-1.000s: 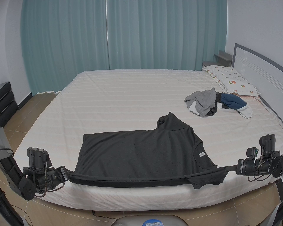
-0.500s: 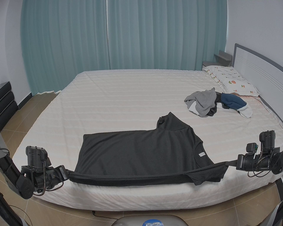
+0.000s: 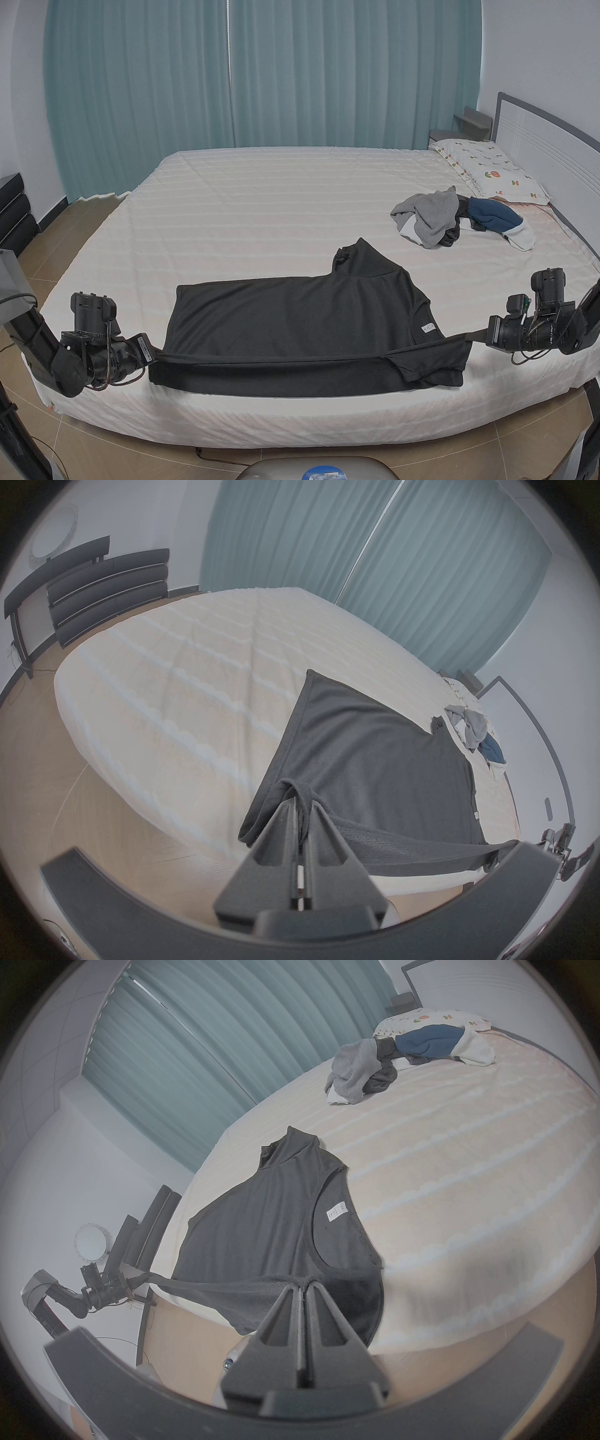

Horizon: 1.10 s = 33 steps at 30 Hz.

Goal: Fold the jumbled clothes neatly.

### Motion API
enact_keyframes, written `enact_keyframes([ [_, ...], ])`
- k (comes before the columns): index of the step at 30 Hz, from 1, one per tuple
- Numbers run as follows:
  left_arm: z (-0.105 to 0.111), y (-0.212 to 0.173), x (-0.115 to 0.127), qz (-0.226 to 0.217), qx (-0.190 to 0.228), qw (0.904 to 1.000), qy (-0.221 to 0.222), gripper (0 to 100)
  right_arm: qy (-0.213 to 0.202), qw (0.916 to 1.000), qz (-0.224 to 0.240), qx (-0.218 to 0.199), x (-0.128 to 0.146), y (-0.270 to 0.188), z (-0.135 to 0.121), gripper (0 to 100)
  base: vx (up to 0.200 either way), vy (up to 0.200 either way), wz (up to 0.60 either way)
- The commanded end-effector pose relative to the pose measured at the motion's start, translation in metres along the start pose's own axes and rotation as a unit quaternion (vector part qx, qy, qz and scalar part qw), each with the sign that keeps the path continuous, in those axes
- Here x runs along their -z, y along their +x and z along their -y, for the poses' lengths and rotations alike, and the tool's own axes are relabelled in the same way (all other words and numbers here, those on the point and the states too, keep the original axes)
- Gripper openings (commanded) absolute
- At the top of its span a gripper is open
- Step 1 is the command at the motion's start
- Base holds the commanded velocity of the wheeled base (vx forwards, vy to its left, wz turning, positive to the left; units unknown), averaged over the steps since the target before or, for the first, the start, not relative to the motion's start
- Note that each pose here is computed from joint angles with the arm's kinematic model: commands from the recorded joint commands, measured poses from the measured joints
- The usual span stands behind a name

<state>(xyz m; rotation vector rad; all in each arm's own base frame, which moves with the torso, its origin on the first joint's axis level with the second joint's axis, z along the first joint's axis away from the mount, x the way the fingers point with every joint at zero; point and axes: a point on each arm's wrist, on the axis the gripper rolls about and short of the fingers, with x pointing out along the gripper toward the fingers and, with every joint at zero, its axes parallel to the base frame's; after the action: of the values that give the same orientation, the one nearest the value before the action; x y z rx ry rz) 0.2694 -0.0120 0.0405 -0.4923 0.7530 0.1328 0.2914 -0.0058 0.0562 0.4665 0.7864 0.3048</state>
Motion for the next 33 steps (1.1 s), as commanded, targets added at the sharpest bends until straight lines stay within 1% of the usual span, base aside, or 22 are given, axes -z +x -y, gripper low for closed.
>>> enact_keyframes([
  [1, 0.002, 0.02, -0.003, -0.013, -0.007, 0.9999, -0.001, 0, 0.006, 0.9999, -0.014, -0.002, -0.003, 0.022, 0.004, 0, 0.0, 0.0, 0.0],
  [9, 0.003, 0.04, -0.009, -0.028, -0.016, 0.9995, -0.002, 0, 0.006, 0.9998, -0.019, -0.003, -0.014, 0.041, 0.008, 0, 0.0, 0.0, 0.0],
  [19, 0.001, 0.065, -0.009, -0.041, -0.025, 0.9988, -0.005, 0, 0.023, 0.9994, -0.025, -0.004, -0.021, 0.064, 0.015, 0, 0.0, 0.0, 0.0],
  [24, 0.003, 0.074, -0.013, -0.037, -0.025, 0.9987, -0.023, 0, 0.028, 0.9992, -0.027, -0.008, -0.023, 0.075, 0.014, 0, 0.0, 0.0, 0.0],
  [26, 0.003, 0.075, -0.013, -0.041, -0.026, 0.9986, -0.024, 0, 0.029, 0.9991, -0.03, -0.01, -0.022, 0.078, 0.013, 0, 0.0, 0.0, 0.0],
  [27, 0.003, 0.077, -0.013, -0.043, -0.027, 0.9984, -0.024, 100, 0.029, 0.9991, -0.03, -0.011, -0.022, 0.08, 0.013, 100, 0.0, 0.0, 0.0],
  [32, 0.003, 0.08, -0.015, -0.044, -0.028, 0.9983, -0.026, 100, 0.035, 0.9989, -0.028, -0.013, -0.025, 0.083, 0.012, 100, 0.0, 0.0, 0.0],
  [33, 0.002, 0.08, -0.015, -0.044, -0.03, 0.9982, -0.028, 100, 0.043, 0.9987, -0.024, -0.014, -0.026, 0.082, 0.011, 100, 0.0, 0.0, 0.0],
])
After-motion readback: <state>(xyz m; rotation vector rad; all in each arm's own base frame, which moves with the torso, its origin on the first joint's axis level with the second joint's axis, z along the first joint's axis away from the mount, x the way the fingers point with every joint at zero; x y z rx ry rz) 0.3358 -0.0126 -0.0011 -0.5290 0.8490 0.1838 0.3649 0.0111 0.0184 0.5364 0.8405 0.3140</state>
